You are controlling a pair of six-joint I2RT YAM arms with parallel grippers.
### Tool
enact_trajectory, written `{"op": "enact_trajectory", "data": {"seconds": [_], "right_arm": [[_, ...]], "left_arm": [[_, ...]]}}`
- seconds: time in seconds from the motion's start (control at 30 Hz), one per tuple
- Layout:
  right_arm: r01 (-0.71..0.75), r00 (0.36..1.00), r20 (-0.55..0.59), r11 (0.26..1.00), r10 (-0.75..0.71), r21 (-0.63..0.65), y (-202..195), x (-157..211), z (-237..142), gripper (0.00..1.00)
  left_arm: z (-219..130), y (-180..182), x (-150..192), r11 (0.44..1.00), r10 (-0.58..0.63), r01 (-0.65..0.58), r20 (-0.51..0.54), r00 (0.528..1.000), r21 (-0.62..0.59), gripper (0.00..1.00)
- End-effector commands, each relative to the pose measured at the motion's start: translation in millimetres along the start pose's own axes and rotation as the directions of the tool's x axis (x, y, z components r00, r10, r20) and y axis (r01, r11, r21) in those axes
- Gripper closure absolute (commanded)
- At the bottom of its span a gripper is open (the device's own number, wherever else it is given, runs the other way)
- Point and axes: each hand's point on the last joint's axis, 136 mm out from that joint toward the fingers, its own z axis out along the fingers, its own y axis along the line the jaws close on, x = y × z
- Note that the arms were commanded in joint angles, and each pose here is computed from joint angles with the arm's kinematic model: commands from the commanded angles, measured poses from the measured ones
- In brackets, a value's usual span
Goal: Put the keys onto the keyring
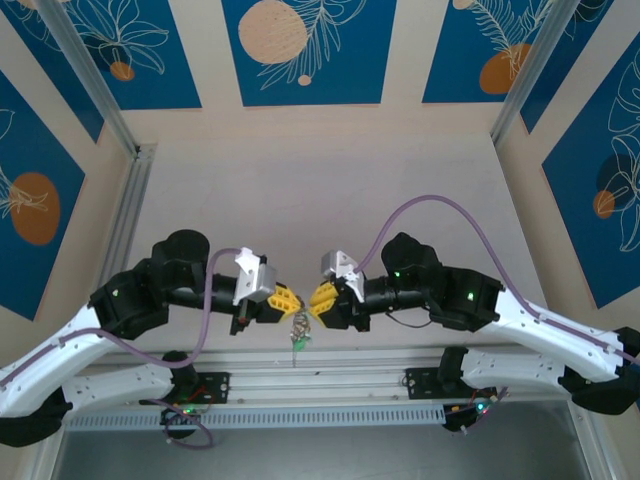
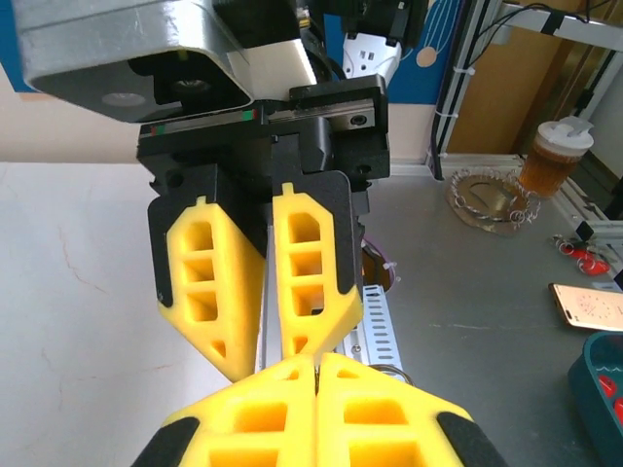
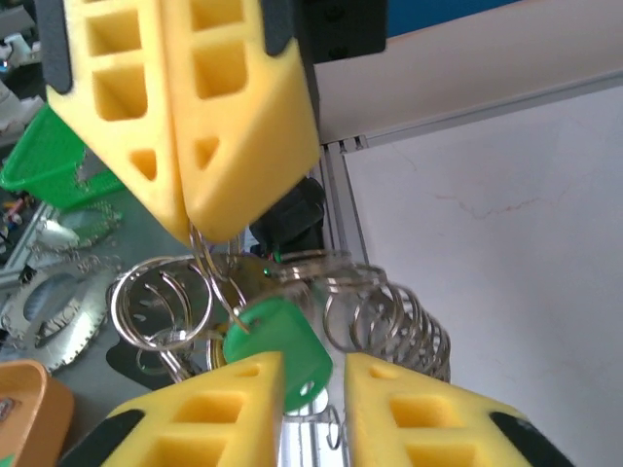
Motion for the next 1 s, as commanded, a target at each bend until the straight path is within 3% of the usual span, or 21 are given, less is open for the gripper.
{"op": "enact_trajectory", "data": {"seconds": [0.0,0.43,0.97], "right_arm": [[0.032,0.997,0.068,0.999,-0.033,0.019,3.6,-9.3,-14.3,0.69],[0.193,0.966,0.183,0.981,-0.184,-0.034,27.2,-42.9,-16.9,0.64],[0.247,0.941,0.252,0.968,-0.226,-0.052,38.1,-58.7,-21.5,0.67]], "left_arm": [[-6.9,-7.9,-18.7,0.999,0.038,-0.039,0.076,0.996,0.018,1.00],[-12.0,-16.5,-36.8,0.998,0.030,-0.039,0.159,0.987,0.056,1.00],[-11.2,-14.5,-36.3,0.998,0.018,-0.027,0.168,0.986,0.049,1.00]]}}
